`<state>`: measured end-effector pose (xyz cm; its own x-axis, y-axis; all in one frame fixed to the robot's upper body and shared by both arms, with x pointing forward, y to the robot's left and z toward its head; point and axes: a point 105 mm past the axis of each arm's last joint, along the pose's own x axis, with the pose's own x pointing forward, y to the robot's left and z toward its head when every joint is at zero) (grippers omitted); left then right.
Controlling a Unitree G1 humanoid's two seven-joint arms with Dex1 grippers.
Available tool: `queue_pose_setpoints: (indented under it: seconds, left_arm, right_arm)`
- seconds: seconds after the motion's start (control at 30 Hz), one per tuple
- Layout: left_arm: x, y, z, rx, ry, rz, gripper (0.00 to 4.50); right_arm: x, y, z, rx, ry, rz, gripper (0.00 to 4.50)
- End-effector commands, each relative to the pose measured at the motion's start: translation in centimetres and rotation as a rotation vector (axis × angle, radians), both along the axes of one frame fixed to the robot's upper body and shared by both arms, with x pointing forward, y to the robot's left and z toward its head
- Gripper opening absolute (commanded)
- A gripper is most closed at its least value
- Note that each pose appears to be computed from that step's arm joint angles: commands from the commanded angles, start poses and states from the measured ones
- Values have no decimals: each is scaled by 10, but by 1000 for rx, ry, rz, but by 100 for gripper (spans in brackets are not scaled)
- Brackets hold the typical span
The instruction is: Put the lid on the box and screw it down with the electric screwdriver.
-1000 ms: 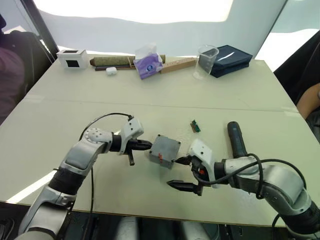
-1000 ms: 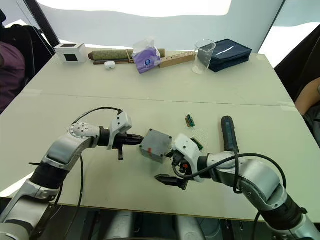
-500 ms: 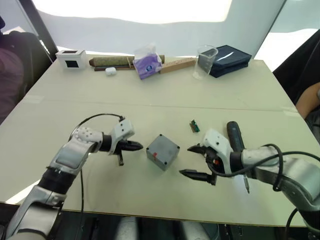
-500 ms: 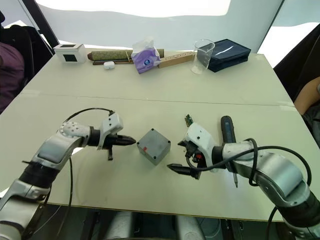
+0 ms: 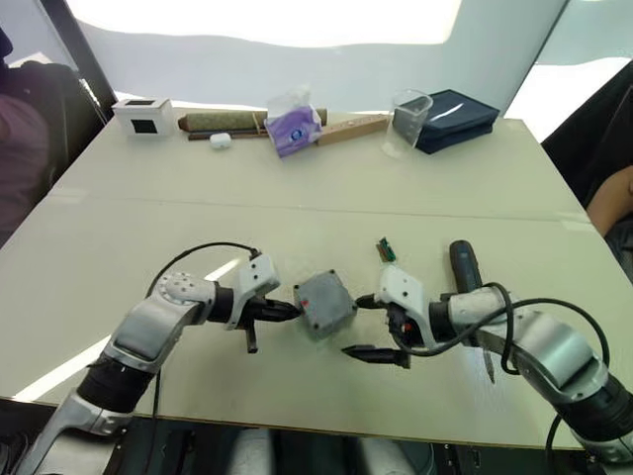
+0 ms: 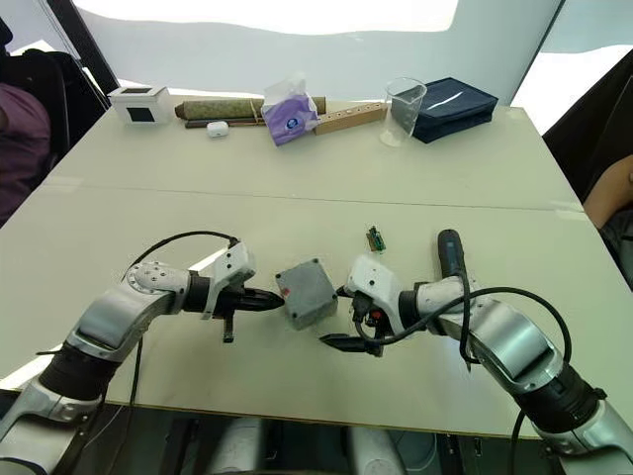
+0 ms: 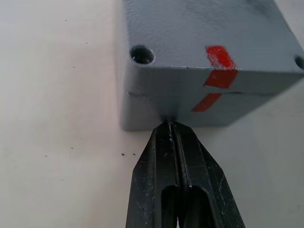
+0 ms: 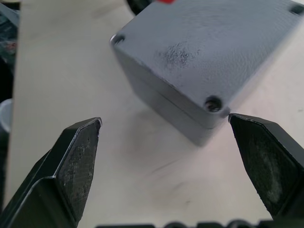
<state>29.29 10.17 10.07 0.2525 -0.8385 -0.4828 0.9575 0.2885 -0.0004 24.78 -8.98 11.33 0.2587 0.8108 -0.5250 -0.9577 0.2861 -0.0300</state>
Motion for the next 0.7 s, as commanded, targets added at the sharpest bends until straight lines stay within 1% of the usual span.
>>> queue_pose_setpoints:
  seconds: [0.03,0.23,0.47,0.6,0.7]
  left_arm:
    - [9,-3,15,-22,-65,-2,0]
    - [13,-3,17,-23,-72,-5,0]
    - [17,-4,19,-24,-79,-13,0]
    - [18,5,23,-1,-93,-14,0]
    - [24,20,33,18,-118,14,0]
  right_arm:
    - [-8,9,13,49,-28,30,448]
    - [-11,11,14,65,-28,7,448]
    - [-9,6,15,62,-39,-27,448]
    - [-5,-7,23,62,-63,-81,448]
    - [-1,-22,44,162,-101,-181,448]
